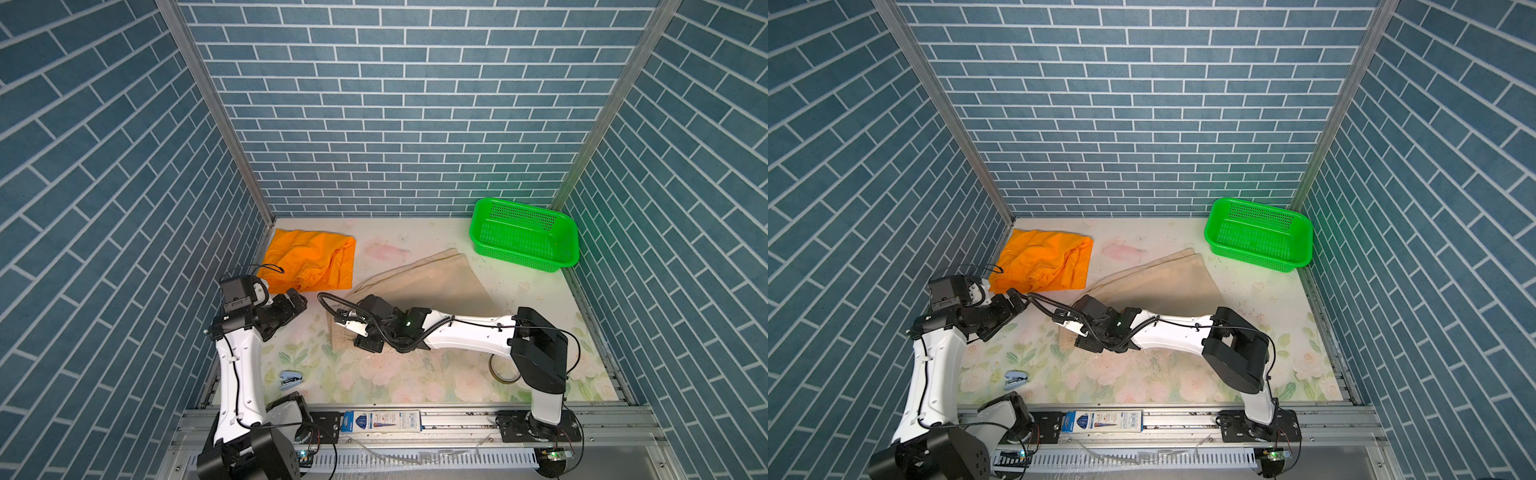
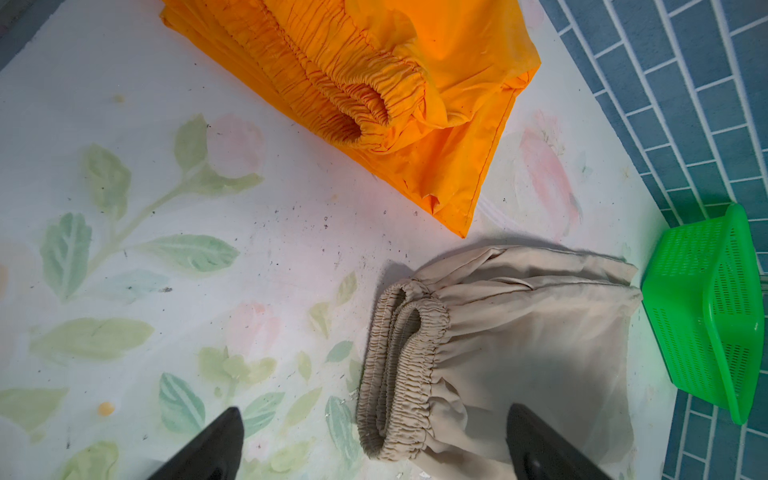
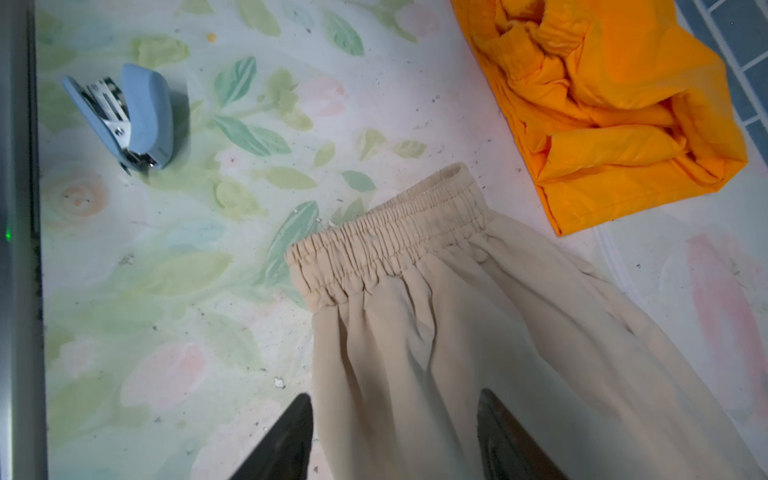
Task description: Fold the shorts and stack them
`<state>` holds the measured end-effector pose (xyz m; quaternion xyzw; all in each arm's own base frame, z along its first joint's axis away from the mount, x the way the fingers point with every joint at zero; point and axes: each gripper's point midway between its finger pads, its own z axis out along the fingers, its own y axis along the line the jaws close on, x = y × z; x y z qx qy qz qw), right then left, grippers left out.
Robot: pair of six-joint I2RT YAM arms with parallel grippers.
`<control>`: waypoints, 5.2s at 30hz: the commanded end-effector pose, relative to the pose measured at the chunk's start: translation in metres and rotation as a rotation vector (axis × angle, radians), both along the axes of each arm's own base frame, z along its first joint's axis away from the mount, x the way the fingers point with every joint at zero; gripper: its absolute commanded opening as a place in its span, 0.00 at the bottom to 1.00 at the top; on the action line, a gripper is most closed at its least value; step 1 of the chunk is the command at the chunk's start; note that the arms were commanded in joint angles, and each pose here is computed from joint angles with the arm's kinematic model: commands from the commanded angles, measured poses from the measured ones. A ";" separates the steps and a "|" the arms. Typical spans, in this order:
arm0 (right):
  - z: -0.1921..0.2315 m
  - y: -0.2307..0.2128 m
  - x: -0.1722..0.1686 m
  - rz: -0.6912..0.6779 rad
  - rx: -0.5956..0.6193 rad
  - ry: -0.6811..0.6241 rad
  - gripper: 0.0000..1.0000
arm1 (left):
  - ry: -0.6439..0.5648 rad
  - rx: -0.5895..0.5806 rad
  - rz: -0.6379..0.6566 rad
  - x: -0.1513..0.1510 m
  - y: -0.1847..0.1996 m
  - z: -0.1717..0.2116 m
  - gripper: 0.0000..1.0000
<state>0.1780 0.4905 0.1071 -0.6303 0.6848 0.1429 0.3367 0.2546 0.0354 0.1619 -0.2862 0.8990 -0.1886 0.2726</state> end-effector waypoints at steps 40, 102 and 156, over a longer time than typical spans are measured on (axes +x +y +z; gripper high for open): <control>-0.039 0.063 -0.002 0.044 0.176 0.105 0.00 | 0.026 -0.270 0.017 0.014 -0.016 -0.035 1.00; 0.032 -0.125 0.019 -0.277 0.243 0.472 0.00 | 0.061 -0.113 -0.416 -0.006 -0.106 0.032 0.00; 0.006 -0.061 0.107 -0.270 0.324 0.629 0.00 | 0.075 0.038 -0.579 0.041 -0.122 0.074 0.00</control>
